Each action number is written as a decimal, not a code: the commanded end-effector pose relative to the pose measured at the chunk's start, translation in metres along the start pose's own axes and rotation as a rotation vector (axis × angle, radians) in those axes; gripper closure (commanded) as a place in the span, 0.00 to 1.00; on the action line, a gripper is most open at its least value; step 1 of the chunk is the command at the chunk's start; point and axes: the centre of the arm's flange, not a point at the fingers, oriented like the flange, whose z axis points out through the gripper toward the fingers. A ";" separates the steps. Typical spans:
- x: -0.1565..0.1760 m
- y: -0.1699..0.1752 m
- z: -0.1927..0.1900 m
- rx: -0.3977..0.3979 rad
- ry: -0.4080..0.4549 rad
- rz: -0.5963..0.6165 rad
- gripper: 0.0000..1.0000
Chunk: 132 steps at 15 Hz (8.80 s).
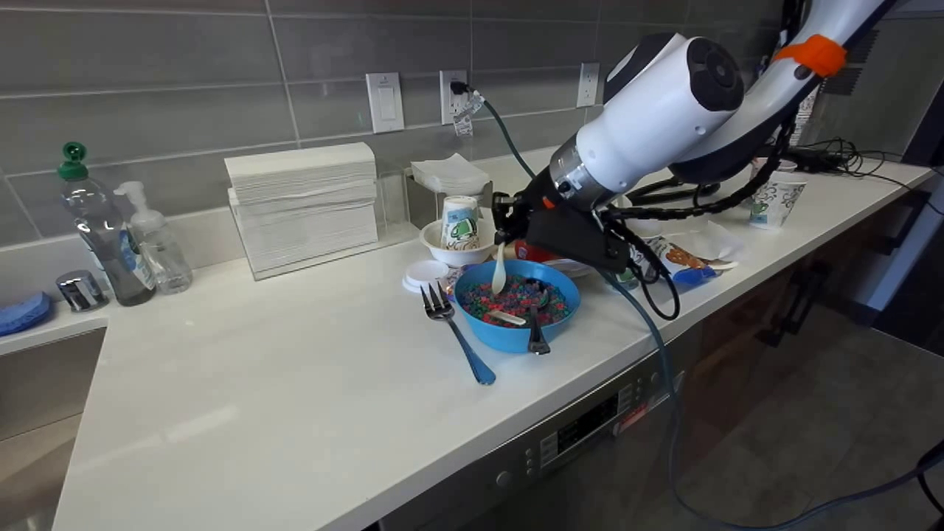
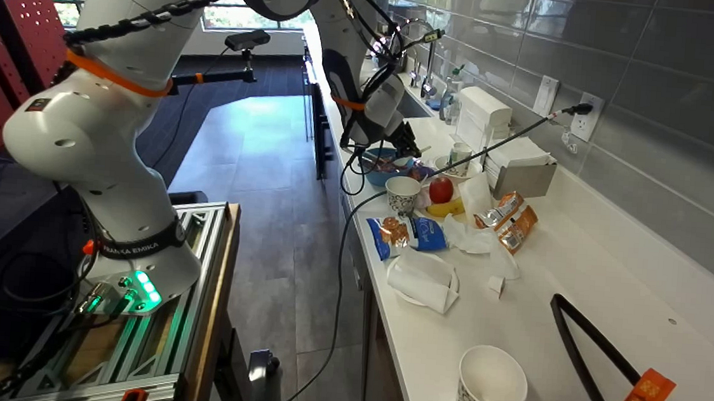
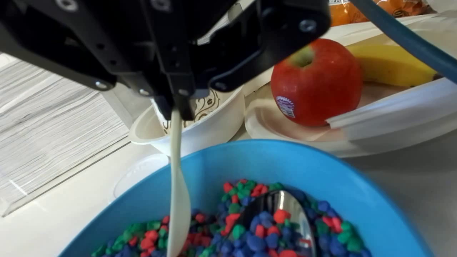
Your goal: Place some cereal from the blue bowl into the white bowl.
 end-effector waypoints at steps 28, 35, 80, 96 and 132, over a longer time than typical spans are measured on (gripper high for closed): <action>-0.021 0.055 0.017 0.227 -0.021 0.119 0.99; -0.021 0.064 0.014 0.243 -0.036 0.152 0.99; 0.051 0.055 0.007 0.095 0.249 0.434 0.99; 0.075 0.031 0.026 0.040 0.248 0.465 0.99; 0.033 0.014 -0.031 0.294 -0.009 0.072 0.99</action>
